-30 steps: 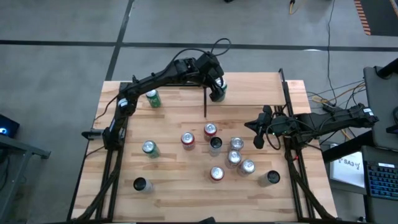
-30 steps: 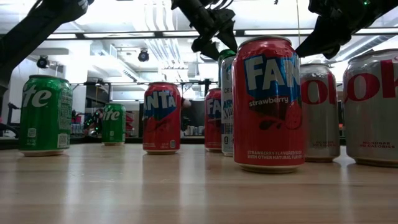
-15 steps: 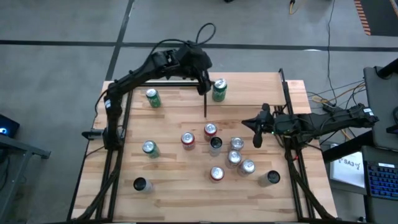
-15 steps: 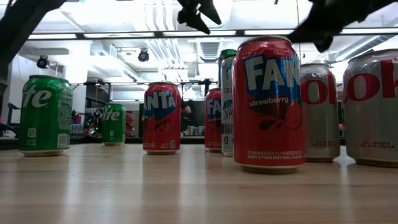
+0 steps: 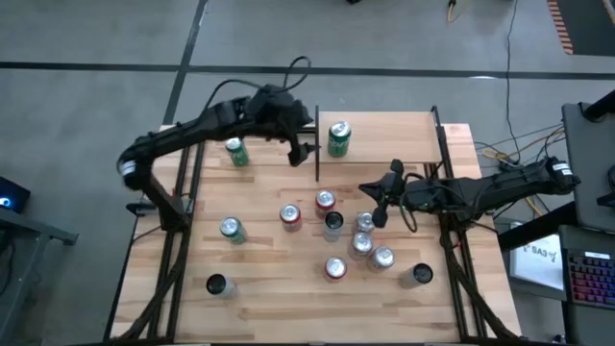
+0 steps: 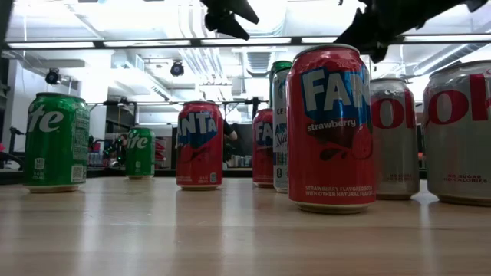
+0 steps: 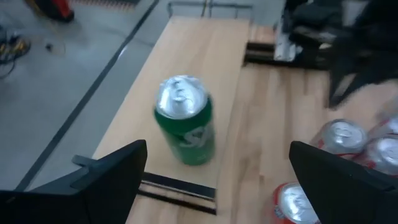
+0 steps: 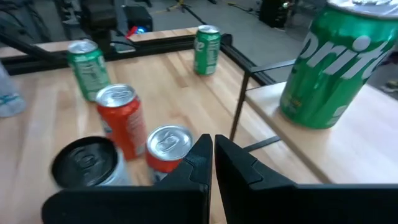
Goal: Place canned beverage on shelf
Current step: Put the bottom green soda can on the shelf
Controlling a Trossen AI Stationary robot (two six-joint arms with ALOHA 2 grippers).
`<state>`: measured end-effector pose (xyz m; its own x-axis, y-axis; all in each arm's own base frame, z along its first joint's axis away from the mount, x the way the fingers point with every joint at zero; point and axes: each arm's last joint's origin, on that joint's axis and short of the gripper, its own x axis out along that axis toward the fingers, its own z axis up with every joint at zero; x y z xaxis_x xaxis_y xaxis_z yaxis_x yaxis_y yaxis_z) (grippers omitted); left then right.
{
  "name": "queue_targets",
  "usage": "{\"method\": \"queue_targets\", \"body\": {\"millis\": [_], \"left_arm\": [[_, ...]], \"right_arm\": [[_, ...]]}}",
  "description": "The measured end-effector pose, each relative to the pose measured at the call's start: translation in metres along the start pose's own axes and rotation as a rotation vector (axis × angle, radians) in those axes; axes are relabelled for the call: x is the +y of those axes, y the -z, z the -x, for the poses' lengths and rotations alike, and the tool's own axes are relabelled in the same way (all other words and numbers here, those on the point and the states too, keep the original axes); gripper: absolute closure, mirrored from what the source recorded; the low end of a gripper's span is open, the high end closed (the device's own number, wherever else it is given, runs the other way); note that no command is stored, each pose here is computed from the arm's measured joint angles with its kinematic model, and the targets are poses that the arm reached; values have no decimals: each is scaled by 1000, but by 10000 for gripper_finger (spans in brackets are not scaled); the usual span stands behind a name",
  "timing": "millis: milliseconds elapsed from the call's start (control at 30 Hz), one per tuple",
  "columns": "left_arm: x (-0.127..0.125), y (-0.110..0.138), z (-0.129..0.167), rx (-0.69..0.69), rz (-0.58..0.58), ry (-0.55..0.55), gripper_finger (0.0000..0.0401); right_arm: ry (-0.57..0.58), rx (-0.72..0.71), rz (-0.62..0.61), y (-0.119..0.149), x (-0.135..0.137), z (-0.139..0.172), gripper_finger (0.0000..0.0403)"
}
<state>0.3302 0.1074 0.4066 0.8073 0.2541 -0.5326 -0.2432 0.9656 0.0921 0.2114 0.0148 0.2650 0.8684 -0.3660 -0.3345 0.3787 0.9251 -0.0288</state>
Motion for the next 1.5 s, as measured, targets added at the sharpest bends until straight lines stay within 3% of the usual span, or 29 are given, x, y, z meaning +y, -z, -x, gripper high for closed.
{"method": "queue_targets", "body": {"millis": [333, 433, 567, 767, 933, 1167, 1267, 1500], "left_arm": [[-14, 67, 36, -264, 100, 85, 22], [-18, 90, 38, -329, 162, 106, 22], [-25, 121, 32, -415, 177, 220, 22], [-28, 149, 27, -510, 260, 257, 22], [-28, 151, 33, -531, 238, 250, 33], [-24, 154, 44, -511, 201, 103, 138], [-23, 156, 48, -490, 182, 31, 206], [-23, 158, 48, -473, 163, 23, 381]], "right_arm": [[75, -2, 23, -25, -4, -23, 394], [104, 12, 23, -29, -7, -31, 394], [128, 25, 23, -35, -13, -43, 394], [149, 72, 47, -46, -19, -61, 394], [177, 161, 83, -55, -21, -71, 394], [186, 210, 123, -66, -20, -84, 394], [190, 214, 145, -70, -20, -89, 394], [230, 245, 181, -72, -32, -101, 394]]}}
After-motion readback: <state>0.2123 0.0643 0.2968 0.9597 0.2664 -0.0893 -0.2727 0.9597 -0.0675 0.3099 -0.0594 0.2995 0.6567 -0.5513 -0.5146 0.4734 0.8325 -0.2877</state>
